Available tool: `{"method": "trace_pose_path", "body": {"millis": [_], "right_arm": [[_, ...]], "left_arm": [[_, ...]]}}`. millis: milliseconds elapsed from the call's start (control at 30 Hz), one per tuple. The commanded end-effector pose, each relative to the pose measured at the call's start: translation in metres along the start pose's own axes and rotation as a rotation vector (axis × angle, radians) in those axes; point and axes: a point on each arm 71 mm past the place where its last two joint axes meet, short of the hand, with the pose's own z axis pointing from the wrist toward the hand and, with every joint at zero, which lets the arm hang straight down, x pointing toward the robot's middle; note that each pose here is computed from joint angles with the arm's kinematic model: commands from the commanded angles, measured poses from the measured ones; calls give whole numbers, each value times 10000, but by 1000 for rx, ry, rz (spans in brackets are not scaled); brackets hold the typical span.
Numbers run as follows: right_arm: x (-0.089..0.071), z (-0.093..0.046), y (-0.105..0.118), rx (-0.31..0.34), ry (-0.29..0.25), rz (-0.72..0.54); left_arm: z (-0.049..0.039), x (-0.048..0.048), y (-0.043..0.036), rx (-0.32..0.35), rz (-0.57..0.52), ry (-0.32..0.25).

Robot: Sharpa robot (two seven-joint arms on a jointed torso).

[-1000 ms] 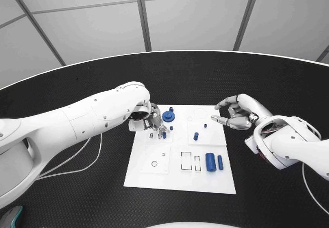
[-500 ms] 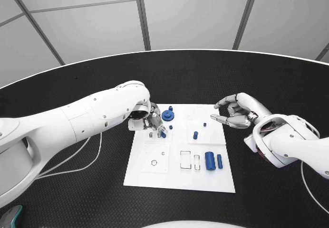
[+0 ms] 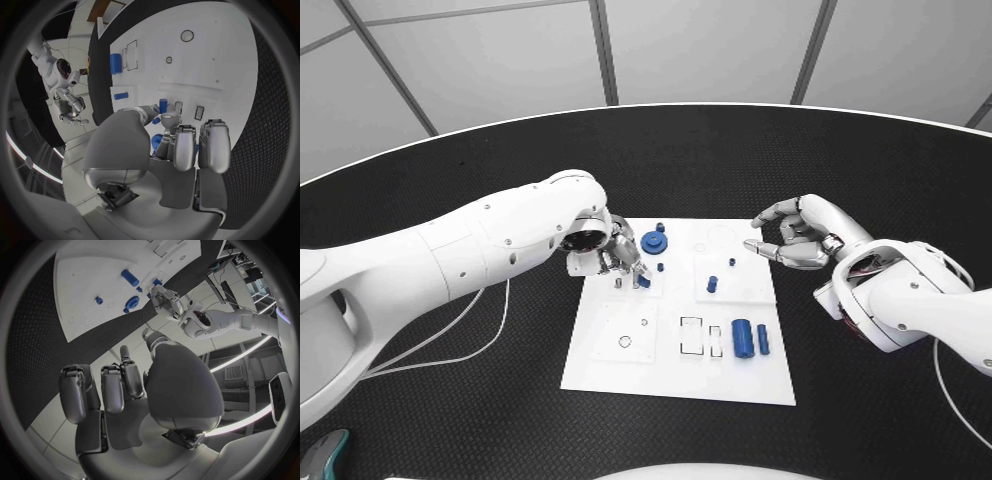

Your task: Assemble the parts on the task board

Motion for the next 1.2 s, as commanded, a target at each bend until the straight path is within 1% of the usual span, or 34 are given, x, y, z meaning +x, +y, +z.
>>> {"method": "trace_pose_path", "body": {"millis": [33, 233, 267, 500, 700, 800, 900, 1200], "right_arm": [[-4, 3, -4, -1, -3, 0], [-6, 7, -6, -1, -7, 0], [-6, 8, -7, -2, -7, 0], [1, 4, 7, -6, -6, 2], [3, 1, 14, -9, -5, 3], [-1, 3, 6, -7, -6, 2], [-3, 5, 2, -6, -7, 1], [0, 7, 6, -8, -7, 1]], "left_arm": [[-13, -13, 36, 16, -45, -6], [-43, -35, 87, 34, -94, -37], [-55, -40, 98, 38, -95, -54], [-119, -48, 154, 52, -53, -137], [-142, -39, 220, 49, -30, -173], [-145, -32, 242, 44, -16, -183], [-143, -22, 246, 41, -5, -188], [-105, 26, 212, 35, 15, -182]]}}
